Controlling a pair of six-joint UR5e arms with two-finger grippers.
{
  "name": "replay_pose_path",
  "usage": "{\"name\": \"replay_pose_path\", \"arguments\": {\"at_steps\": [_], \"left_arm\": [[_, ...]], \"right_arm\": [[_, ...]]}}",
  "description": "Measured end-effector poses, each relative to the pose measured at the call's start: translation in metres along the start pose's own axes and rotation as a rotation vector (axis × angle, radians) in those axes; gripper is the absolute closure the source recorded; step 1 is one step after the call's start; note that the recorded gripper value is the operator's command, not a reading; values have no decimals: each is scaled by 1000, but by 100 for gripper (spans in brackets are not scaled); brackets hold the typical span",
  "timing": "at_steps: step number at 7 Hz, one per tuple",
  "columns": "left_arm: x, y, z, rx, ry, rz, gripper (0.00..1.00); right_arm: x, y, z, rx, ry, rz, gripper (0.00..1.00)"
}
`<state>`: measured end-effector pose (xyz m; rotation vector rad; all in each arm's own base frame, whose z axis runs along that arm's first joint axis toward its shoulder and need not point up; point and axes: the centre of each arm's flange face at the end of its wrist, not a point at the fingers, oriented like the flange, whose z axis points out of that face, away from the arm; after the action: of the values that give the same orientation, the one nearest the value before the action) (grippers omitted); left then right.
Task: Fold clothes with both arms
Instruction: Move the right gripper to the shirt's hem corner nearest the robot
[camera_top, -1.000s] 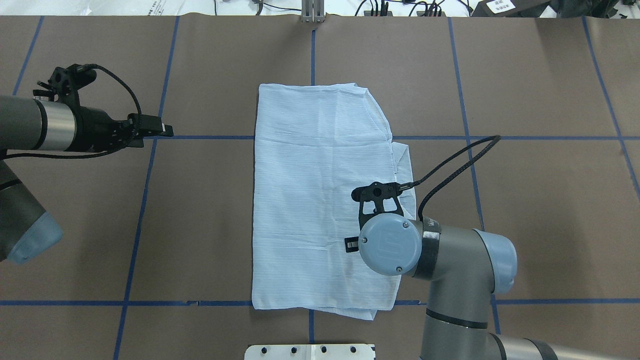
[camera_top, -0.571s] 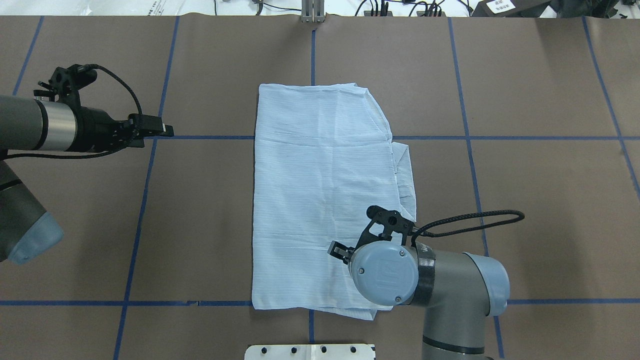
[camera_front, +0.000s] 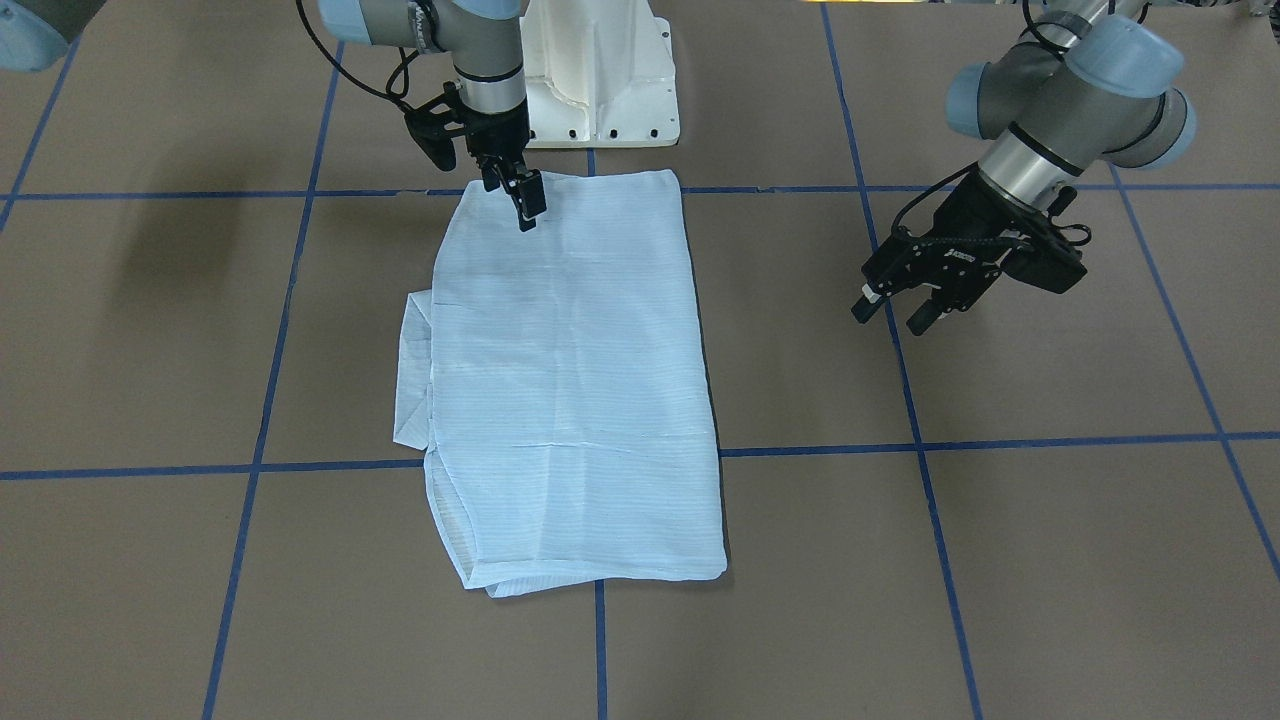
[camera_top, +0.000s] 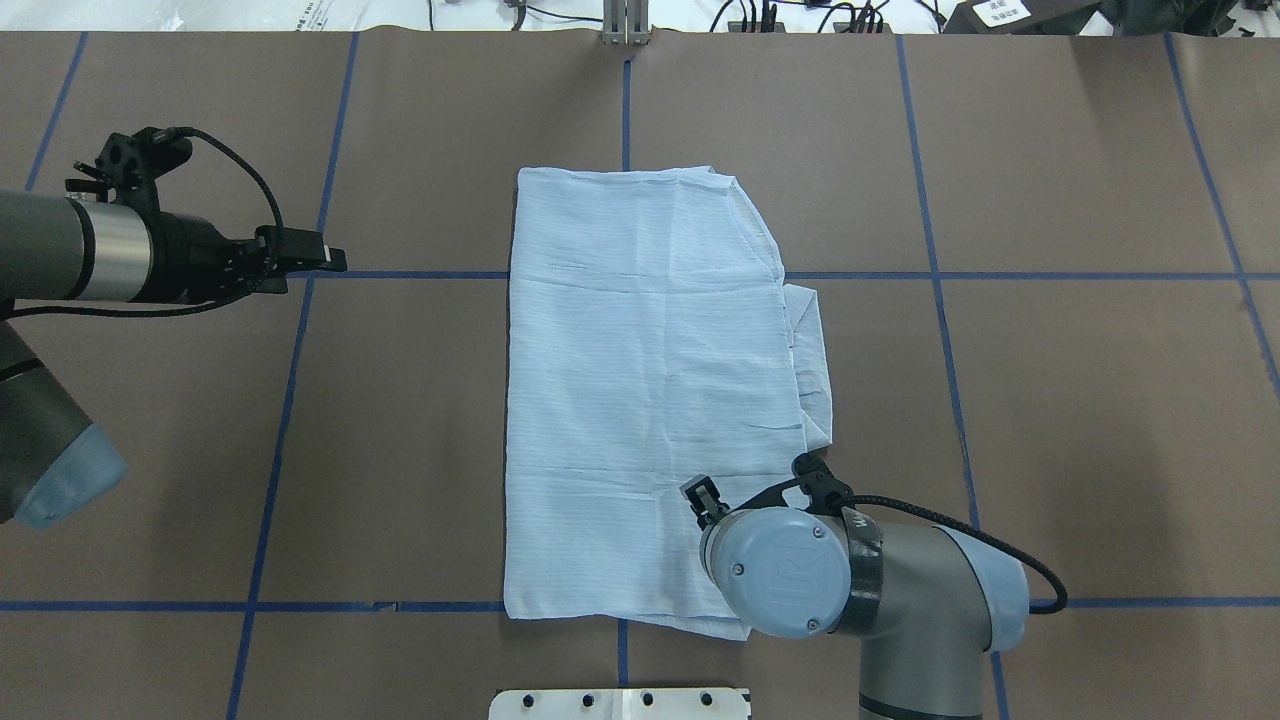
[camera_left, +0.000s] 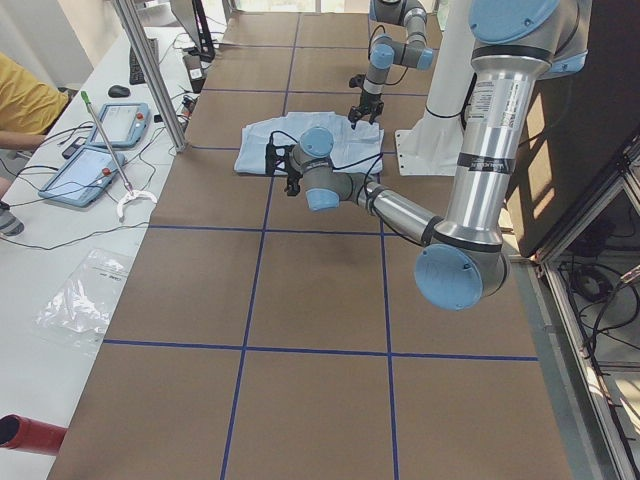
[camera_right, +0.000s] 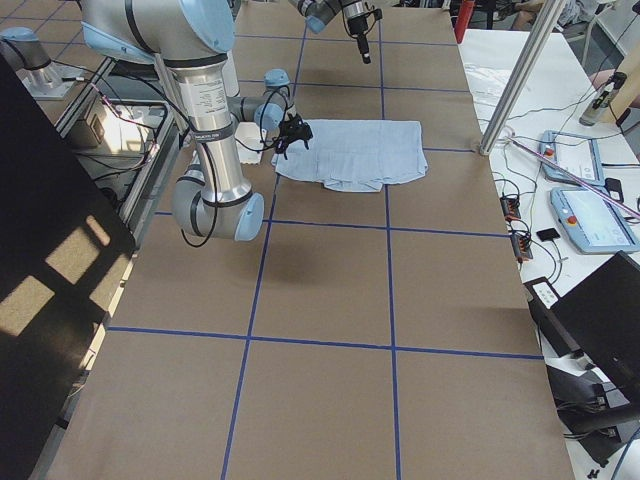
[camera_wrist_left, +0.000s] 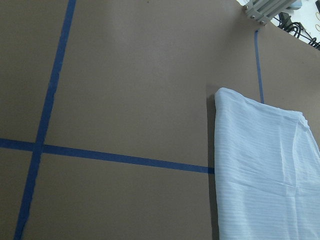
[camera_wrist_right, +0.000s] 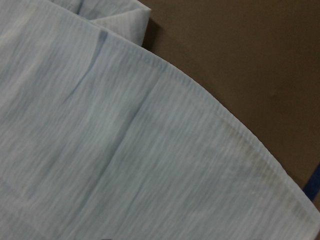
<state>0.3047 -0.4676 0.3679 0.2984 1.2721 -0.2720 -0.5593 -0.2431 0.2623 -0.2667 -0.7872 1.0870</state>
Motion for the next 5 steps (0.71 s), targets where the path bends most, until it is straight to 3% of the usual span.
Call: {"name": "replay_pose_path", "arguments": {"at_steps": [5], "left_arm": [[1,5,-13,11,10,2,8]], "right_arm": [[35,-14,-10,-15,-38,239,9]]}}
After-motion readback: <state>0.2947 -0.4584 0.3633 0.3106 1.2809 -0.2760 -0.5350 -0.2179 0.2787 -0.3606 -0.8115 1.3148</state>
